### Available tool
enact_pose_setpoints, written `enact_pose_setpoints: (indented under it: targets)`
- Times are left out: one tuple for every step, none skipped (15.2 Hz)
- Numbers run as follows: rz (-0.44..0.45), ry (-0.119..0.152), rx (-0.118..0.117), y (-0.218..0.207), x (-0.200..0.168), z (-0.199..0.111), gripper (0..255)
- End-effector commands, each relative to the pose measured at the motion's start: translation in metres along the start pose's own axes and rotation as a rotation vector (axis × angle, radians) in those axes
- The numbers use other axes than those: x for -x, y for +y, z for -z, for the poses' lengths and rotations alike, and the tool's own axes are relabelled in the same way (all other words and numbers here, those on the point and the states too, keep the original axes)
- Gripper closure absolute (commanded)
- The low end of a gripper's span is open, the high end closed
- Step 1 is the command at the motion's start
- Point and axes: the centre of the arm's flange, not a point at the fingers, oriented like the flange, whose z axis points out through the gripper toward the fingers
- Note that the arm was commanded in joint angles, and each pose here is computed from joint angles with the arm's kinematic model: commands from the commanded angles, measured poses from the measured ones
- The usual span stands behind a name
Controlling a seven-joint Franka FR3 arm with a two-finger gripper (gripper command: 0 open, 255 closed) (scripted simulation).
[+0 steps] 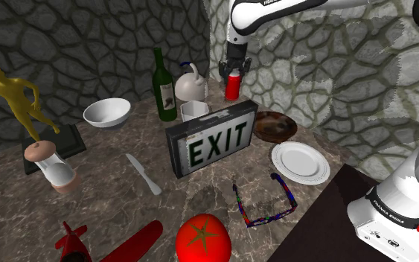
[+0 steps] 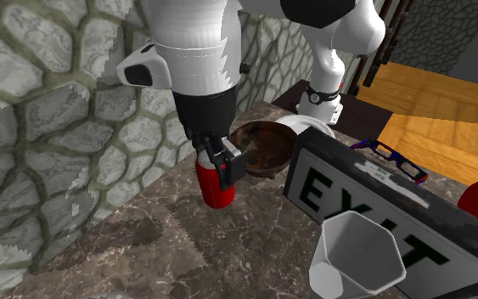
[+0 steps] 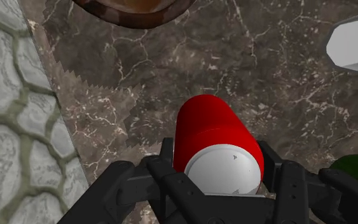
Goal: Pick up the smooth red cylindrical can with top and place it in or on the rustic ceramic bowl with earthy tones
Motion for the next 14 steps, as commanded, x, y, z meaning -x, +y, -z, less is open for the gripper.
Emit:
enact_pose_setpoints:
  targets:
    - [0.0, 0.0, 0.0, -0.001, 0.001, 0.011, 255]
    - [0.0, 0.0, 0.0, -0.001, 0.001, 0.016, 255]
    - [0.0, 0.0, 0.0, -0.001, 0.001, 0.021, 255]
    - [0.0, 0.0, 0.0, -0.001, 0.001, 0.027, 255]
    - [0.0, 0.0, 0.0, -0.001, 0.001, 0.032, 255]
    - [0.0, 0.0, 0.0, -0.002, 0.001, 0.037, 255]
    - [0.0, 0.0, 0.0, -0.002, 0.0, 0.042, 255]
    - [0.0, 0.0, 0.0, -0.002, 0.0, 0.048, 255]
    - [0.0, 0.0, 0.0, -0.002, 0.0, 0.053, 255]
    - [0.0, 0.0, 0.0, -0.002, 0.0, 0.058, 255]
    - [0.0, 0.0, 0.0, -0.002, 0.0, 0.064, 255]
    - [0.0, 0.0, 0.0, -0.002, 0.0, 0.065, 255]
    - [0.0, 0.0, 0.0, 0.004, 0.012, 0.066, 255]
    - [0.0, 0.0, 0.0, 0.01, 0.024, 0.068, 255]
